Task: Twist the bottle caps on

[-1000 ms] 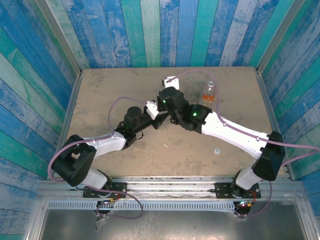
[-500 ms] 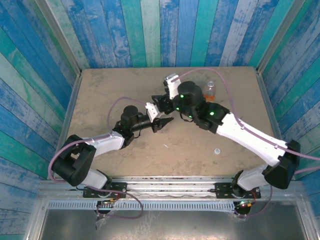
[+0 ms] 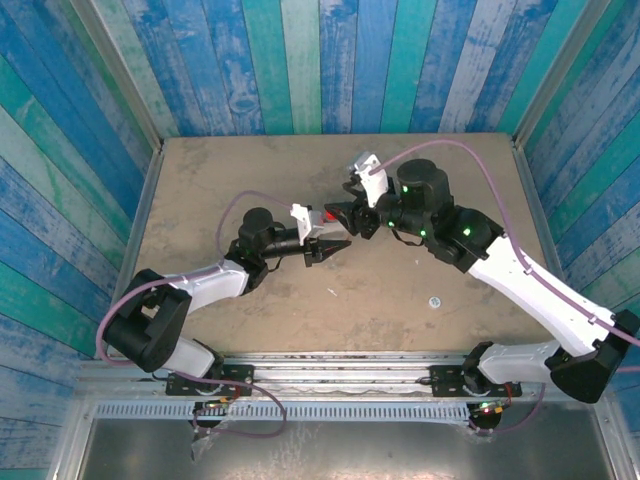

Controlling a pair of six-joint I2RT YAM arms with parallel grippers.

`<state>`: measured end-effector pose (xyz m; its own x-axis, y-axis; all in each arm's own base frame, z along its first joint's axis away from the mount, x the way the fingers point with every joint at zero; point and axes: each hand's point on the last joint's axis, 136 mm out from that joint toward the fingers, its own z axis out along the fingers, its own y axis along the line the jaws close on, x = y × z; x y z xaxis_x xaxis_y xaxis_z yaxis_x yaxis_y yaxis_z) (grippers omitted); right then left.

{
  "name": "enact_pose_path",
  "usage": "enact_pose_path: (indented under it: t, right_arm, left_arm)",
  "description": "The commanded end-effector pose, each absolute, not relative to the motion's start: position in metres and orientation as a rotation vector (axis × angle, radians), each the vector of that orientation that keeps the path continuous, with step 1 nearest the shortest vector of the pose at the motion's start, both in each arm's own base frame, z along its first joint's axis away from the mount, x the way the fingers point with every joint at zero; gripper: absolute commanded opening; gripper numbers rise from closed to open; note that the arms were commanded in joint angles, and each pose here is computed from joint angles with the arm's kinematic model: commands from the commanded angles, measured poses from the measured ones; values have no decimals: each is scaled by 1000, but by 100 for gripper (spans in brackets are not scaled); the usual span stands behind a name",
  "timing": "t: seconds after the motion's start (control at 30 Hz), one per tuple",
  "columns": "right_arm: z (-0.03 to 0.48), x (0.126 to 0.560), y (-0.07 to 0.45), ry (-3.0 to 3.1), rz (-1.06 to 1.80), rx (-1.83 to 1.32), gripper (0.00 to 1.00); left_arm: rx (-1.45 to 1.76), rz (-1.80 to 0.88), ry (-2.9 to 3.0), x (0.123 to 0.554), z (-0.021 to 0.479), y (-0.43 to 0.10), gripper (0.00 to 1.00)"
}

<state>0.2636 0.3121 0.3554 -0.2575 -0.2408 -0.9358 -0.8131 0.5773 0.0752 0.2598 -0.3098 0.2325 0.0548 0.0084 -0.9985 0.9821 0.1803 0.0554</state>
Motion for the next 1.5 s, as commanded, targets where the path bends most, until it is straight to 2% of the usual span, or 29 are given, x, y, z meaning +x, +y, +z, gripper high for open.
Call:
enact_pose_path:
  t: [0.0, 0.33, 0.5, 0.53, 0.57, 0.63, 0.73, 0.77, 0.83, 1.03, 1.47]
  right_arm:
    - [336, 255, 322, 1820, 742, -960, 59]
    - [324, 259, 325, 1862, 728, -983, 34]
    - [327, 264, 324, 1857, 704, -948, 26]
    - [328, 267, 323, 1857, 695, -933, 25]
    - [328, 271, 322, 1858, 678, -913, 25]
    - [327, 281, 319, 1862, 629, -873, 25]
    - [327, 301, 313, 1865, 532, -798, 25]
    - [326, 309, 311, 1867, 500, -775, 24]
    - [325, 325, 307, 1875, 459, -728, 24]
    - [323, 386, 301, 1867, 431, -579, 24]
    - [295, 499, 338, 1836, 372, -445, 24]
  left_arm:
    - [1110, -1045, 1230, 264, 237, -313, 43]
    - [1112, -1023, 1244, 267, 234, -313, 43]
    - [1074, -975, 1274, 275, 233, -310, 52]
    - [1064, -962, 1276, 277, 233, -308, 56]
    - [1046, -940, 1273, 279, 234, -306, 69]
    - [986, -893, 1270, 283, 239, -299, 85]
    - [921, -811, 1289, 289, 242, -287, 98]
    - [901, -783, 1301, 291, 241, -283, 99]
    - [846, -739, 1322, 293, 240, -272, 94]
    - [701, -680, 1379, 287, 231, -243, 94]
    - [598, -660, 1445, 278, 211, -221, 94]
